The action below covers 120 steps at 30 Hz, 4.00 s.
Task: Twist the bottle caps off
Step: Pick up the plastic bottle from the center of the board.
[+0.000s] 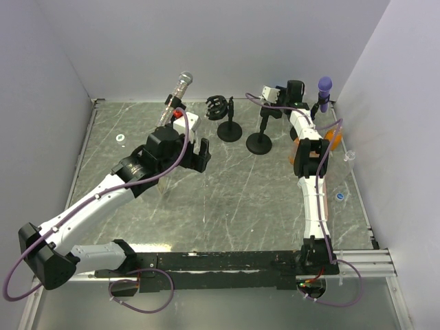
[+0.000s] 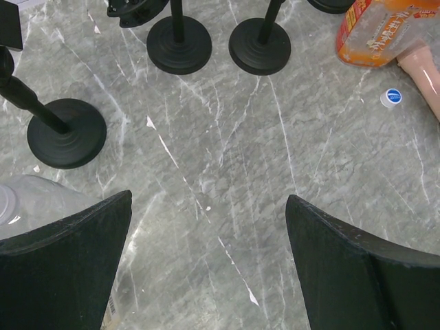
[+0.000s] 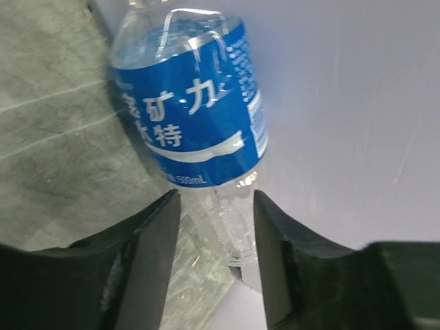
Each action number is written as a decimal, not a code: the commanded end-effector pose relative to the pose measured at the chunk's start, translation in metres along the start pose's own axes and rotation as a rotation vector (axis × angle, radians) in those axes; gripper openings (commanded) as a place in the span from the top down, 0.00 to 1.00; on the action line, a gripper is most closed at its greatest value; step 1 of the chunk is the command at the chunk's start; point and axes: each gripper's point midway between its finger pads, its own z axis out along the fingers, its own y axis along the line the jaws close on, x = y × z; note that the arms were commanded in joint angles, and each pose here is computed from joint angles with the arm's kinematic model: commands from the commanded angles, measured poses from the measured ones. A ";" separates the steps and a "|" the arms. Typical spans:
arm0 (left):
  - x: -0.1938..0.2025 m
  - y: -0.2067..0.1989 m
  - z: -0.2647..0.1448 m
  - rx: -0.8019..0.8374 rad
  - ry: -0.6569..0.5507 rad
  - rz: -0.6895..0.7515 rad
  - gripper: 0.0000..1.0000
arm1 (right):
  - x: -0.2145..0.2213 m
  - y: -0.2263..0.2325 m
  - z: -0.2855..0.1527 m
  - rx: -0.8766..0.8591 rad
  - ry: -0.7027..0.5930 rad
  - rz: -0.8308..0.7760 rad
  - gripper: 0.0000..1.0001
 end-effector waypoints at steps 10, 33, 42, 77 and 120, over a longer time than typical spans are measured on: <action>-0.026 -0.008 -0.005 0.033 -0.056 -0.034 0.03 | -0.010 0.053 -0.014 -0.252 -0.082 0.023 0.57; -0.031 -0.007 -0.020 0.037 -0.081 -0.037 0.03 | -0.013 -0.059 -0.049 0.164 0.025 0.234 0.14; -0.038 -0.010 -0.031 0.060 -0.111 -0.054 0.04 | -0.036 -0.101 -0.088 0.212 -0.028 0.317 0.10; -0.044 0.023 -0.092 -0.101 -0.103 -0.086 0.03 | -0.268 -0.060 -0.413 -0.565 -0.767 0.555 0.08; -0.012 0.101 -0.177 -0.441 -0.181 -0.287 0.04 | -0.537 0.126 -0.365 -0.683 -0.521 0.970 0.12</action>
